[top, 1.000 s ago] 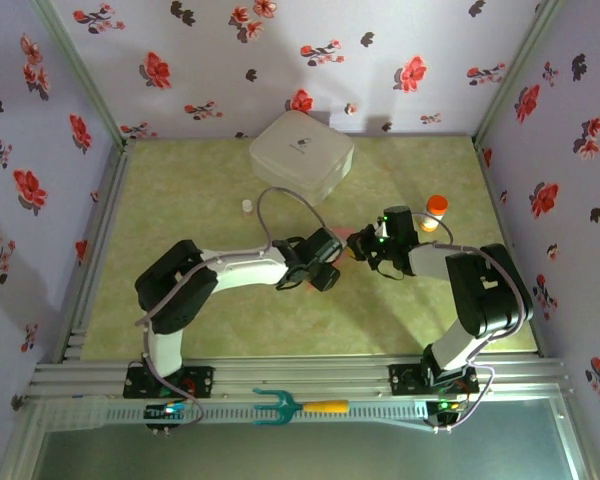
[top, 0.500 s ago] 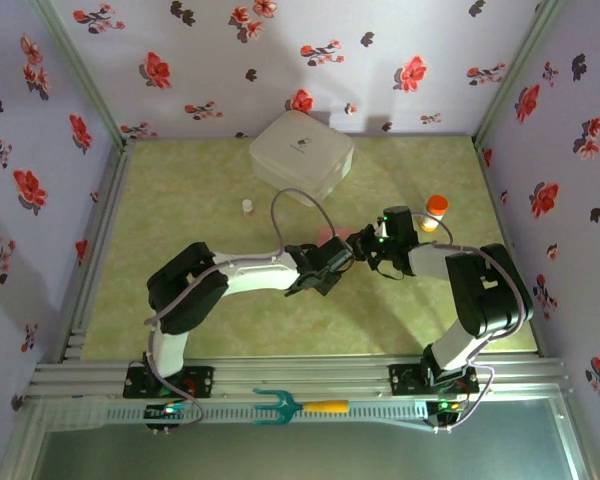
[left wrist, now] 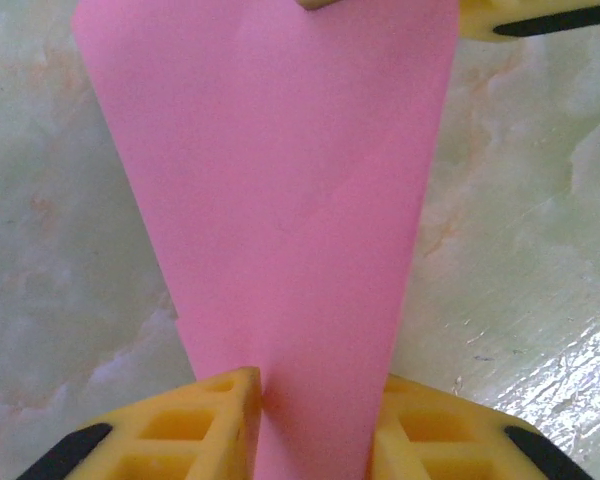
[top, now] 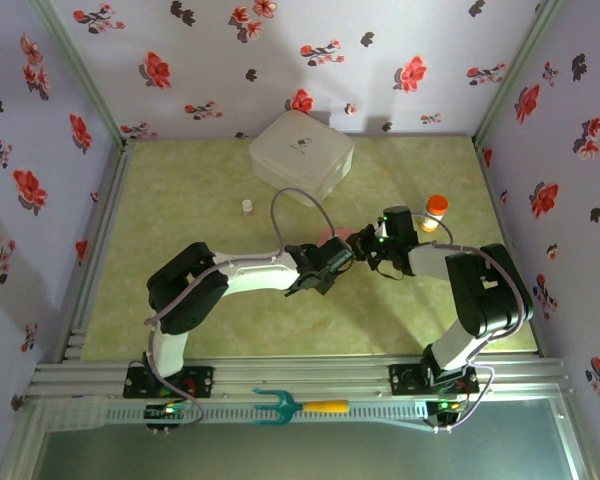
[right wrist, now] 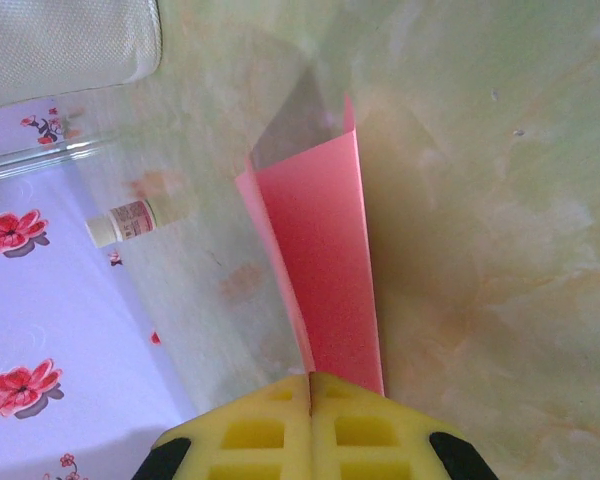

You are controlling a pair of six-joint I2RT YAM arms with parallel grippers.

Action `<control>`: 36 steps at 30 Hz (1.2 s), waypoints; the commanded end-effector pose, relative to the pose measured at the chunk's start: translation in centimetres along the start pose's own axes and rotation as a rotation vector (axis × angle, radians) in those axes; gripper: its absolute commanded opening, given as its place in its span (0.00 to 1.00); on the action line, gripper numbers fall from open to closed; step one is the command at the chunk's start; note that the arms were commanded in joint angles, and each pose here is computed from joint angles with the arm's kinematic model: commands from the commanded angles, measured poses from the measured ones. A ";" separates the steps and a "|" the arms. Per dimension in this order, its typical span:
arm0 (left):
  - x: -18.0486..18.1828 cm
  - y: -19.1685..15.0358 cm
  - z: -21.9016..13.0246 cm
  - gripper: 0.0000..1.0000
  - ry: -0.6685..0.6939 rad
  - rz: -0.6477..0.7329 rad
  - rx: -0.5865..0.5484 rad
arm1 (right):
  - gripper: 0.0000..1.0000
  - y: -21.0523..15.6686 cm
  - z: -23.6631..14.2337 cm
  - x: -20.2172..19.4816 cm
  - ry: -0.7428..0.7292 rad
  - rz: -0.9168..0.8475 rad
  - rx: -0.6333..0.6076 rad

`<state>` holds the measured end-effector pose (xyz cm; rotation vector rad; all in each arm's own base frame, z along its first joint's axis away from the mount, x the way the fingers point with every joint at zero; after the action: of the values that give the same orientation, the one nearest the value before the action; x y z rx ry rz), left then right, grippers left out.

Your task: Fold a paper plane with a square sheet of paper (pick it up from the middle)

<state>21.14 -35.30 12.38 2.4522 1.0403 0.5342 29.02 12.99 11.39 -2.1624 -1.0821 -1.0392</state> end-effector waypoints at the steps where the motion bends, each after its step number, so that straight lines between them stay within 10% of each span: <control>1: -0.1 0.0 0.0 0.26 0.030 0.019 -0.003 | 0.03 0.0 -0.3 0.8 0.013 -0.009 -0.018; 15: 0.1 0.1 0.0 0.18 0.023 -0.051 -0.019 | 0.34 -0.1 -1.8 1.1 -0.073 -0.071 -0.064; 36: 1.0 0.4 0.9 0.24 -0.058 -0.171 0.024 | 0.39 0.1 -4.4 0.4 -0.204 -0.118 -0.147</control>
<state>22.22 -34.98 12.36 2.3592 1.1869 0.4255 27.22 10.28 13.52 -2.3722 -1.2451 -0.9706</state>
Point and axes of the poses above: each hand's point on the last joint's axis, 136 mm out from that joint toward the fingers, its own z axis out along the fingers, its own x axis along the line the jaws close on, y = z × x, the point moved 10 cm from there along -z, back along the fingers, and after that the axes turned 1 degree about -z, right-handed, at the moved point
